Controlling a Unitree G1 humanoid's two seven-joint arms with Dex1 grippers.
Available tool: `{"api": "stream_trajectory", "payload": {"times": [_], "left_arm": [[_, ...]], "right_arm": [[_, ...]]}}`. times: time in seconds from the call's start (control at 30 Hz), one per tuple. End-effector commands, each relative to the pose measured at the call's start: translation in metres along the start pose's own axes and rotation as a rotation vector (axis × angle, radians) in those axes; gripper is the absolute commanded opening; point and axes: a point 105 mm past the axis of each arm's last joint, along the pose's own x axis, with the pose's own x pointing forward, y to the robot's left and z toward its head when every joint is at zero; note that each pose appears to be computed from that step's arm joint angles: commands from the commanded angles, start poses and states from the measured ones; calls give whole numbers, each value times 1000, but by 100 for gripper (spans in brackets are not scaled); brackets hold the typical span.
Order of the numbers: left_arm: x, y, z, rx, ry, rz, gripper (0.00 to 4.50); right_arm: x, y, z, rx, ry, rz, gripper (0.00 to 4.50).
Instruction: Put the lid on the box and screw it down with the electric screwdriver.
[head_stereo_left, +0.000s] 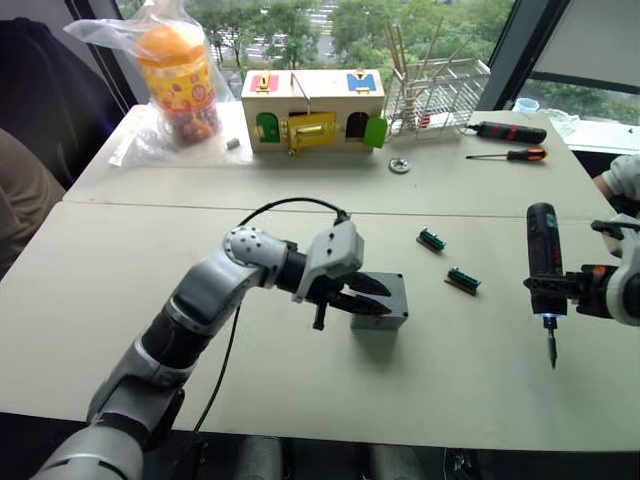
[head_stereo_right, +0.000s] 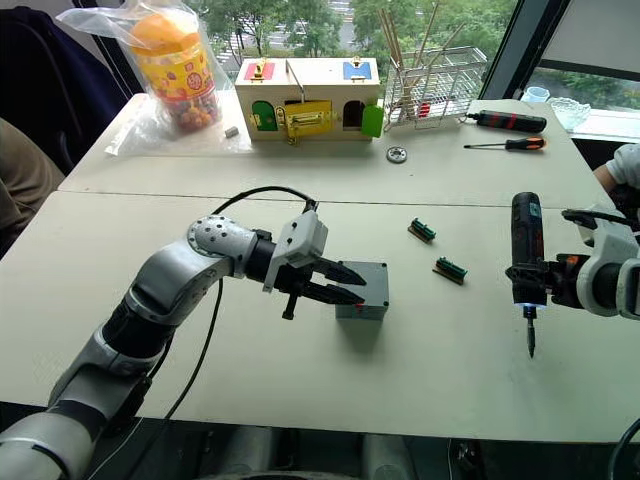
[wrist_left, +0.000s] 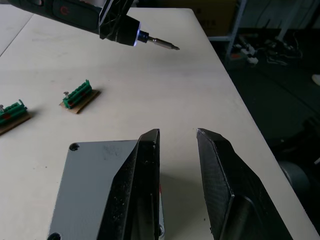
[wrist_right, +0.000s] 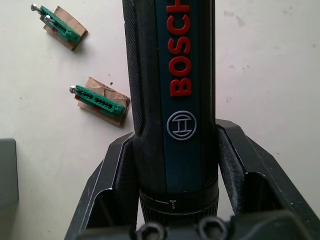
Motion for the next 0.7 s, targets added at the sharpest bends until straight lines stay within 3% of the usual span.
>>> {"api": "stream_trajectory", "payload": {"times": [0.03,0.37,0.43,0.57,0.67,0.7], "left_arm": [[0,-1,1,21,-8,36,112],[-7,6,-12,-40,17,96,112],[-9,10,-16,-63,15,123,120],[-13,17,-18,-90,0,157,120],[-20,30,-15,-115,-38,227,120],[-27,39,-13,-128,-55,284,120]], "right_arm": [[-2,-11,-2,31,31,-27,179],[17,-19,-16,53,121,-42,179],[20,-21,-17,39,122,-54,282],[22,-23,-17,38,113,-62,431],[20,-27,-4,16,43,-88,445],[14,-29,11,-33,-34,-118,445]]}}
